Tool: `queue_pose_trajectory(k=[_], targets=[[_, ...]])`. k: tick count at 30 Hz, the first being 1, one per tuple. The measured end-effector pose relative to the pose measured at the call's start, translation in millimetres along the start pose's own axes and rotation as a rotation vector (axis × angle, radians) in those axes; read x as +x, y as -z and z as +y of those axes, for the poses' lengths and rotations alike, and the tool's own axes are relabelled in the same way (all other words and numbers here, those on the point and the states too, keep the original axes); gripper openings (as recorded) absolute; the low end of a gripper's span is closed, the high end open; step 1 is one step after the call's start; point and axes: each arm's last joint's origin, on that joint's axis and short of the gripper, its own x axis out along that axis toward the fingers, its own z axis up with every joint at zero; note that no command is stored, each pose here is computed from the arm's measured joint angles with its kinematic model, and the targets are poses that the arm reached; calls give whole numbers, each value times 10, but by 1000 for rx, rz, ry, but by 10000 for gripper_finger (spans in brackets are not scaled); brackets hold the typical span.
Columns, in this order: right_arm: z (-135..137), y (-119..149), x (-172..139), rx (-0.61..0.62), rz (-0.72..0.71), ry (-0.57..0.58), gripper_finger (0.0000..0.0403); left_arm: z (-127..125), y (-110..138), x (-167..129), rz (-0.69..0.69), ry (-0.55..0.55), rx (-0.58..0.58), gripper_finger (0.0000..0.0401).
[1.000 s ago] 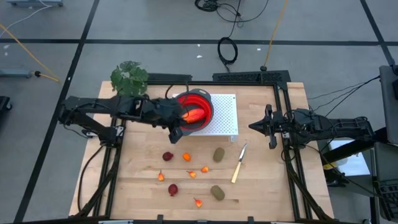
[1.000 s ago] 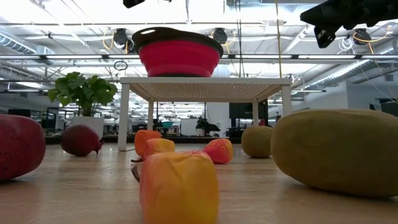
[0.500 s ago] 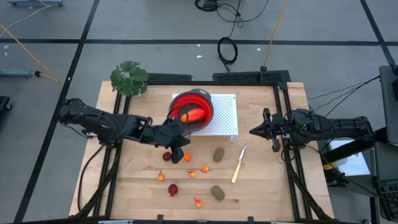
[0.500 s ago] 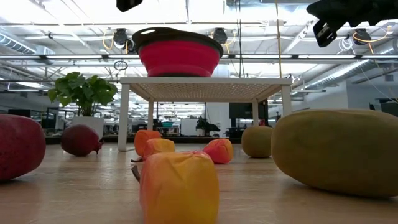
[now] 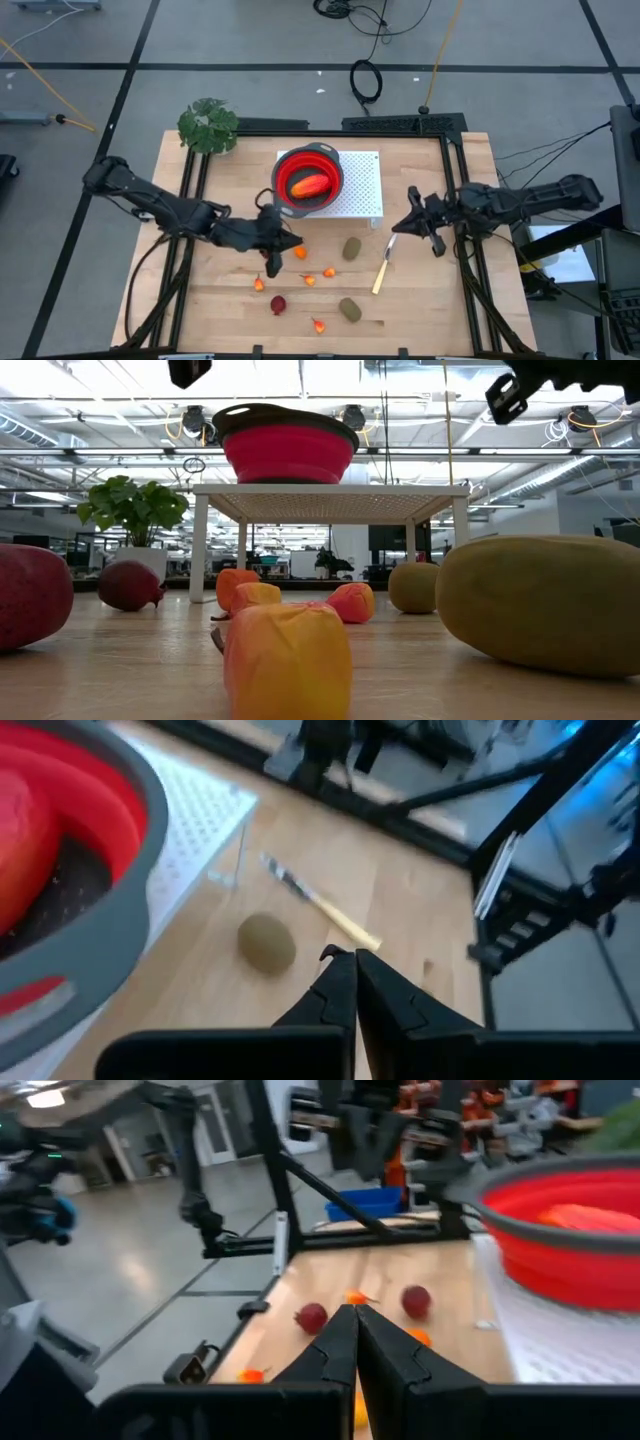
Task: Pick & Place Fruit
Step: Put the brown kiwi into the orange strainer bowl on the shelf
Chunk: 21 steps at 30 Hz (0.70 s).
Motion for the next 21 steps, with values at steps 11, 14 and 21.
queue_pose_trajectory(k=[11,14,21], targets=[[205,47,340,-48,-18,26,0,301,351,-388,-79,92,32,6],[273,-4,456,-70,-1,53,0,381,422,-507,-87,106,59,2],[412,-184,771,-134,101,85,0,588,546,-727,-107,118,75,3]])
